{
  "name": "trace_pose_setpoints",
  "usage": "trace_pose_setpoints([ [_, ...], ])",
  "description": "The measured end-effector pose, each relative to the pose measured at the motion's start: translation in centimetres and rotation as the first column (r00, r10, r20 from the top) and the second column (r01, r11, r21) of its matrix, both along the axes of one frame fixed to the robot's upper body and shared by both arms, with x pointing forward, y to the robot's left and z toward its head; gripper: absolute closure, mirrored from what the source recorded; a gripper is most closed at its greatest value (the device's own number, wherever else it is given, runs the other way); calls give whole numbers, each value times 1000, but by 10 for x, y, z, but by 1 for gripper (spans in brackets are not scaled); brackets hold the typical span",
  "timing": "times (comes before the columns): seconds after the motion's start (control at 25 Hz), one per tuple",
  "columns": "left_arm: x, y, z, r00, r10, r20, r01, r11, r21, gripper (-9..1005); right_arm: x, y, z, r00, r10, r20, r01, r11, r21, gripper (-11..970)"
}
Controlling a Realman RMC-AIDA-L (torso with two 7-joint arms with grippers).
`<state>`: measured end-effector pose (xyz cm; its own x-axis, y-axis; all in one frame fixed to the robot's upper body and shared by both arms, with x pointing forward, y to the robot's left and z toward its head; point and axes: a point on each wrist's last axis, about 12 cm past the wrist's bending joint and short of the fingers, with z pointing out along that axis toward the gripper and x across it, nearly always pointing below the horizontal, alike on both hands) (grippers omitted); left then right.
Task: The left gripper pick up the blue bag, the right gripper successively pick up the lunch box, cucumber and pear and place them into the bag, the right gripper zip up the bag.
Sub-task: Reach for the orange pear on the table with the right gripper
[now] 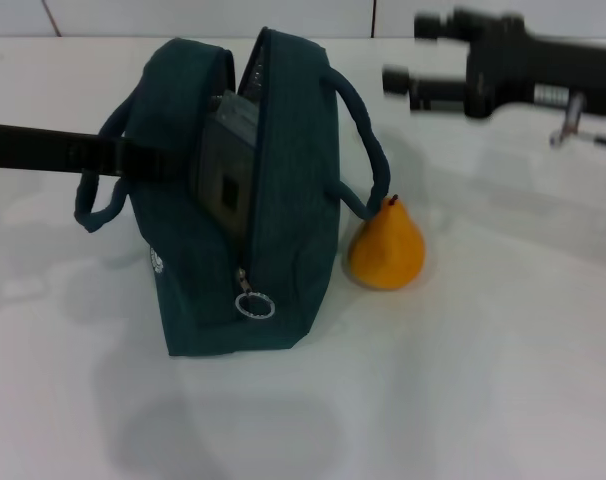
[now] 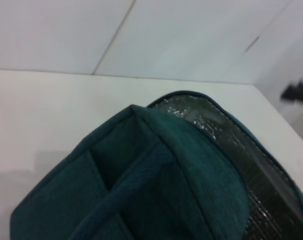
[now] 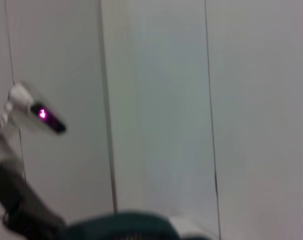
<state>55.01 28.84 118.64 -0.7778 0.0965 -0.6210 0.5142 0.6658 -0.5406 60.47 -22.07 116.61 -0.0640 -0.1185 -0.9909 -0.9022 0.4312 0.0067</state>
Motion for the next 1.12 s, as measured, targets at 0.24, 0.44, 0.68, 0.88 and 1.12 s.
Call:
trace_pose_setpoints([
  [0.24, -1, 11, -8, 999, 40, -12, -40, 999, -30, 960, -22, -7, -26, 998, 8, -57, -9, 999, -30, 152],
  [0.44, -1, 17, -14, 998, 66, -22, -67, 997, -49, 960, -35, -12, -40, 997, 18, -70, -20, 999, -36, 154],
  [0.68, -1, 19, -17, 997, 77, -19, -78, 996, -52, 960, -44, -18, -59, 997, 13, -73, -17, 998, -62, 156],
  [0.88, 0, 19, -17, 997, 80, -16, -81, 995, -54, 960, -47, -19, -69, 997, 7, -72, -12, 997, -72, 158],
  [1.12, 2, 17, -16, 997, 81, -5, -81, 995, -55, 960, -46, -19, -74, 996, -3, -85, -3, 997, -75, 164],
])
